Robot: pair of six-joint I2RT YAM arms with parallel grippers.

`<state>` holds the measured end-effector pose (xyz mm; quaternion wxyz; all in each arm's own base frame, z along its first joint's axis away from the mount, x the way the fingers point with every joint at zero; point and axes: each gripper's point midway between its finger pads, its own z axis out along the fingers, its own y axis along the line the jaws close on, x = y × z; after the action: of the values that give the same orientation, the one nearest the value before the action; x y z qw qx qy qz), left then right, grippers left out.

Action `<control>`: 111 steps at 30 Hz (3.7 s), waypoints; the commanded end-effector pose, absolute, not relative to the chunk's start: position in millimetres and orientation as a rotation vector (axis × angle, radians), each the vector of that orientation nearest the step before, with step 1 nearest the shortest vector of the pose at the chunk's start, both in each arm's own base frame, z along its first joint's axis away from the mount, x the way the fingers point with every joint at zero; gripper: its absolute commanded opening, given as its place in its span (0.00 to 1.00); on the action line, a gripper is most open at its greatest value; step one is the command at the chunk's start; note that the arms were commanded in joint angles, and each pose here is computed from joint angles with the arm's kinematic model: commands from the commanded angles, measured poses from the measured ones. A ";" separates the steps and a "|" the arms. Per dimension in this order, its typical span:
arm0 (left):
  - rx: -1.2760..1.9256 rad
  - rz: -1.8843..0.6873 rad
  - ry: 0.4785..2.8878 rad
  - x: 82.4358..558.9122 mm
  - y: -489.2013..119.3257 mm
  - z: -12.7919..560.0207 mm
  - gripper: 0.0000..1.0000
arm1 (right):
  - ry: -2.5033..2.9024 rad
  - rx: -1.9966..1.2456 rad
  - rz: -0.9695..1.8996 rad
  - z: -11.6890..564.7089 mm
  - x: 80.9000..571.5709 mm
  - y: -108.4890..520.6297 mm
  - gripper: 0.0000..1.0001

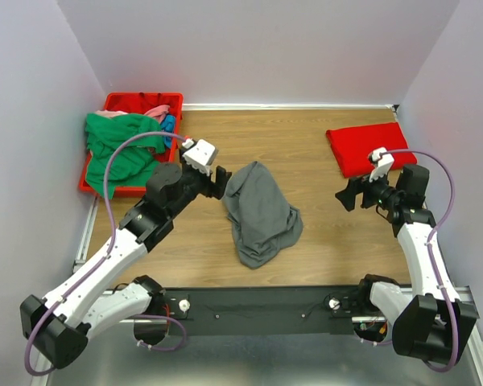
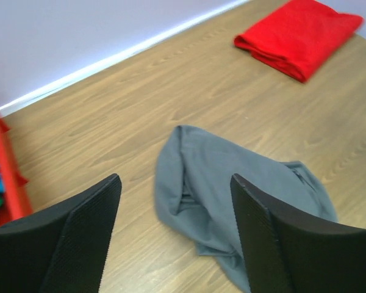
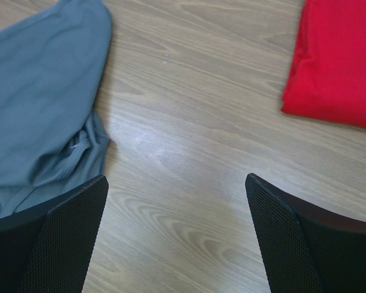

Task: Fold and stack the t-shirts
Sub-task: Move the tshirt to the center of the board, then flatten the tshirt out

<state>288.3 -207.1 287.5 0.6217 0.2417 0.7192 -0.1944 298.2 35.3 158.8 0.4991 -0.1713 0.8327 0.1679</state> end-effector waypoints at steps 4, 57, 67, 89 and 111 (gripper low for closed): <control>0.421 -0.295 1.627 290.1 -170.1 280.2 0.88 | 1.987 -0.523 0.537 159.4 286.5 53.7 1.00; 0.475 -0.324 1.667 286.8 -176.5 256.1 0.93 | 2.110 -0.967 0.901 119.9 285.0 156.2 1.00; 0.512 -0.347 1.693 287.8 -184.5 246.0 0.93 | 2.231 -1.076 0.997 89.3 279.4 205.2 0.99; 0.515 -0.352 1.691 287.6 -185.0 246.7 0.92 | 2.407 -1.057 0.922 54.3 288.5 221.6 0.19; 0.464 -0.453 1.824 298.3 -199.1 215.8 0.92 | 2.289 -1.070 0.482 105.9 348.1 193.4 0.00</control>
<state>291.3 -194.0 221.0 0.5816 0.2222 0.7643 -0.1678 344.6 206.3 100.1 0.2723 -0.3937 0.8487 0.2248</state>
